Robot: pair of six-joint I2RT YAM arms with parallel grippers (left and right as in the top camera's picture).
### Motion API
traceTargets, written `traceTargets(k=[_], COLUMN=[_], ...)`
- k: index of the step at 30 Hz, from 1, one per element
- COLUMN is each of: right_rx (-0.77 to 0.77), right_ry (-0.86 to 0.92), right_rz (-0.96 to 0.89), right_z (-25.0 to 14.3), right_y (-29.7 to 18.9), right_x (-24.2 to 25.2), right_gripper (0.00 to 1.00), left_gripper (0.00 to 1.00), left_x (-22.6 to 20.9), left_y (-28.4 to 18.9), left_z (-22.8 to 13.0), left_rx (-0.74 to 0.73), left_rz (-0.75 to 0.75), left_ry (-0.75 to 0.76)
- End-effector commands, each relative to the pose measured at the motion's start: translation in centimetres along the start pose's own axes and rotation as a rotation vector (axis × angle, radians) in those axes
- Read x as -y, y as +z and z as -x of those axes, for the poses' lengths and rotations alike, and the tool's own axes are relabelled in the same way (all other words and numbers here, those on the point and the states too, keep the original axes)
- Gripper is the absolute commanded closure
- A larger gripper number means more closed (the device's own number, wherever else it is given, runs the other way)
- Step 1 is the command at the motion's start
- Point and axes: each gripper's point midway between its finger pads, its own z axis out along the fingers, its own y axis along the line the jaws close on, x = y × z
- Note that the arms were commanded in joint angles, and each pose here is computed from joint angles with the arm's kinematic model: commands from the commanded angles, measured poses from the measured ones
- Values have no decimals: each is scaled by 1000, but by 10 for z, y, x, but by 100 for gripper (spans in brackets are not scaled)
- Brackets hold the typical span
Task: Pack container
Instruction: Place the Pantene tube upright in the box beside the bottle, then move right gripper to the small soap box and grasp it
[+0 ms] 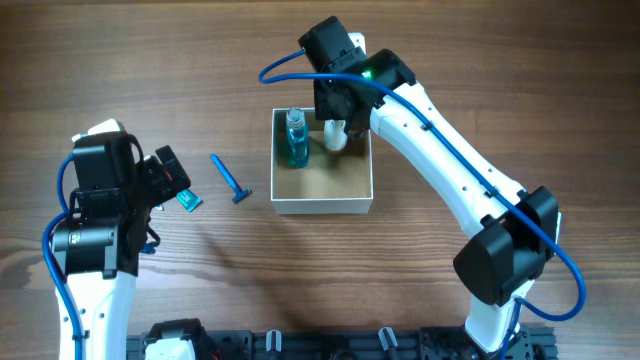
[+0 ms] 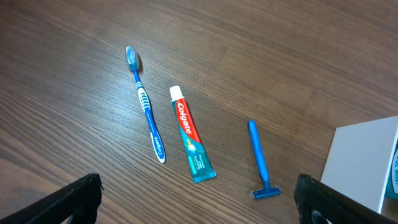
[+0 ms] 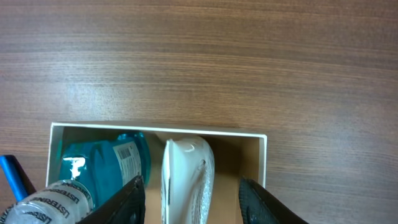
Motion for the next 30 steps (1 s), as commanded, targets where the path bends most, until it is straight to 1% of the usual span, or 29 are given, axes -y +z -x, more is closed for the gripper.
traceTargets(k=[1,2,4,7,9,11,13,15,17,19,21,22,25,26,27,29,30], right_rx=[29,26,41,171,306,379,409,317,203,87,13,-1,37,57,69,64,44], right_ry=[12,6,-56,-64,-20,33,148,361,462,495,499,500,531,568,600,657,672], right_rz=[-13,-13,23,79,84,73,36,-53,-103,-114,-141,-146,-133,-132,-123,-77,-71], right_z=[8,7,9,27,44,50,49,28,3,-22,-44,-53,-76,-87,-96,-121,-133], right_y=[-11,-12,-28,-87,-141,-173,-197,-192,-179,-170,-170,-173,-184,-184,-181,-162,-148], right_x=[5,5,3,11,35,60,105,159,190,204,211,212,215,219,221,226,231], right_gripper=[50,50,54,54,53,52,48,48,48,47,46,46,44,30,26,23,17], left_gripper=[0,0,0,0,0,0,0,0,0,0,0,0,0,0,0,0,0], left_x=[-5,-5,-5,-5,-5,-5,-5,-5,-5,-5,-5,-5,-5,-5,-5,-5,-4], left_y=[-4,-4,-4,-4,-4,-4,-4,-4,-4,-4,-4,-4,-4,-4,-4,-4,-4], left_z=[7,7,7,7,7,7,7,7,7,7,7,7,7,7,7,7,7], left_rx=[22,22,23,23,23,23,23,22,22,22,22,22,23,23,23,23,22], left_rz=[21,21,21,22,22,21,21,21,21,21,21,22,21,21,21,21,21], left_ry=[-18,-18,-17,-18,-18,-17,-18,-18,-18,-18,-18,-18,-18,-18,-18,-18,-18])
